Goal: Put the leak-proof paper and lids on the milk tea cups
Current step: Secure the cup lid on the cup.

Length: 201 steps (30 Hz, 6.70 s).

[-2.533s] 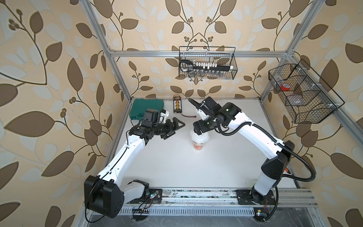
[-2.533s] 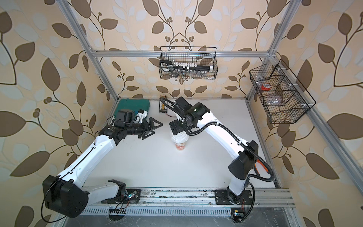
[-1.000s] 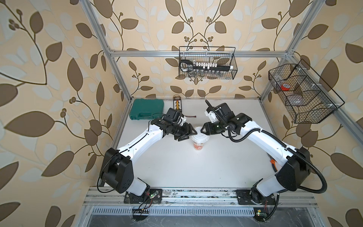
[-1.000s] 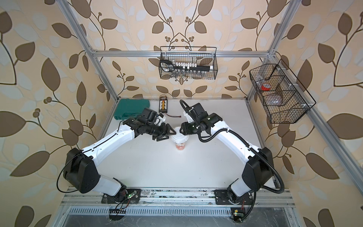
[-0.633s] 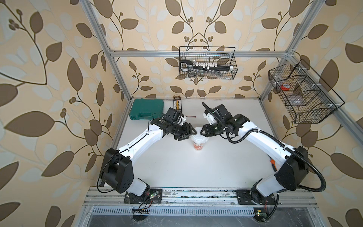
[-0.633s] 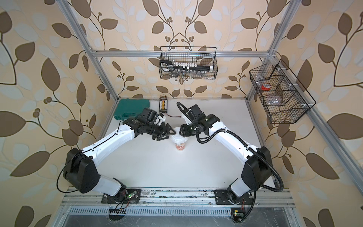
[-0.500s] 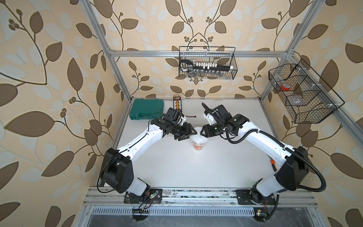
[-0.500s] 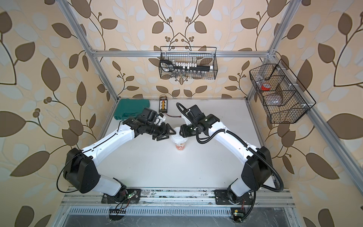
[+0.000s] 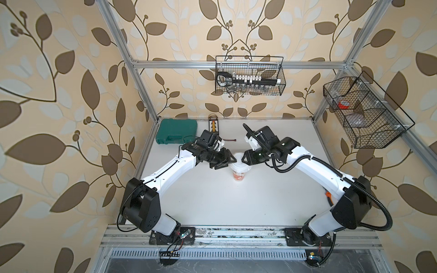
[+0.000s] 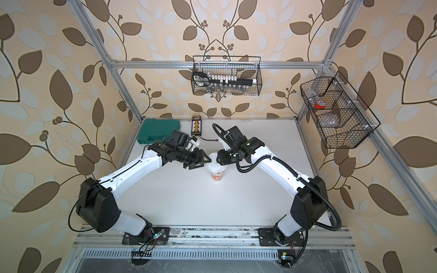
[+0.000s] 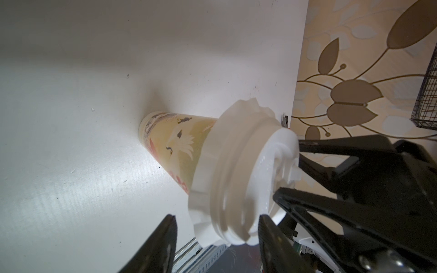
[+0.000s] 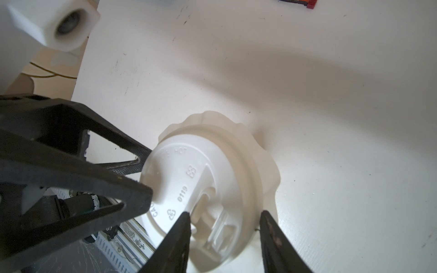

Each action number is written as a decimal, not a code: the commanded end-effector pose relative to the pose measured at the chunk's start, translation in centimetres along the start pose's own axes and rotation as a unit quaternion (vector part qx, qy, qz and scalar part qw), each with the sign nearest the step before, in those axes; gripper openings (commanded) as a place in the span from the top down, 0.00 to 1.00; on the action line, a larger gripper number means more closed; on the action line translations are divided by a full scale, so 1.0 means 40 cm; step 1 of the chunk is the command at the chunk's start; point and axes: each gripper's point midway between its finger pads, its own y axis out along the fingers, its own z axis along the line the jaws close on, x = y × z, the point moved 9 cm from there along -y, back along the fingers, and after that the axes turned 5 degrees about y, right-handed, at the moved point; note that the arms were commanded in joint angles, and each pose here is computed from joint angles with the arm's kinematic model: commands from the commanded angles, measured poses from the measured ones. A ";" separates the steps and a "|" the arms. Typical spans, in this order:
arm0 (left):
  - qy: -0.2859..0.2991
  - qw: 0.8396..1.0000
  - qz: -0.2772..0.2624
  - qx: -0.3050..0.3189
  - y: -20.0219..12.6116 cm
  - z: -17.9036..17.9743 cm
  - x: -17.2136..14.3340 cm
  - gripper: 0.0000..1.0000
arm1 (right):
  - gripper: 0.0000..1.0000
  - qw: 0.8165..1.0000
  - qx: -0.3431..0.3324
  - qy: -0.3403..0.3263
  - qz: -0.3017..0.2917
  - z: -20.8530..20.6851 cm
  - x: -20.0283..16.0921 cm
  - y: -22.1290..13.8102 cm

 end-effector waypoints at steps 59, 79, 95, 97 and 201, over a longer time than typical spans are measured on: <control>0.006 0.999 0.019 0.025 0.032 0.013 -0.004 0.43 | 0.61 0.977 0.158 0.137 -0.031 -0.133 0.011 -0.038; 0.005 0.999 0.021 0.024 0.034 0.013 -0.003 0.43 | 0.70 0.971 0.168 0.167 0.017 -0.163 -0.010 0.028; 0.003 0.999 0.025 0.026 0.044 0.020 -0.001 0.43 | 0.71 0.974 0.143 0.171 0.050 -0.191 -0.041 0.079; 0.003 0.999 0.026 0.026 0.045 0.020 -0.001 0.44 | 0.71 0.974 0.137 0.171 0.052 -0.195 -0.046 0.086; -0.004 0.999 0.037 0.038 0.060 0.030 0.007 0.45 | 0.51 0.969 0.173 0.176 0.024 -0.125 -0.018 0.056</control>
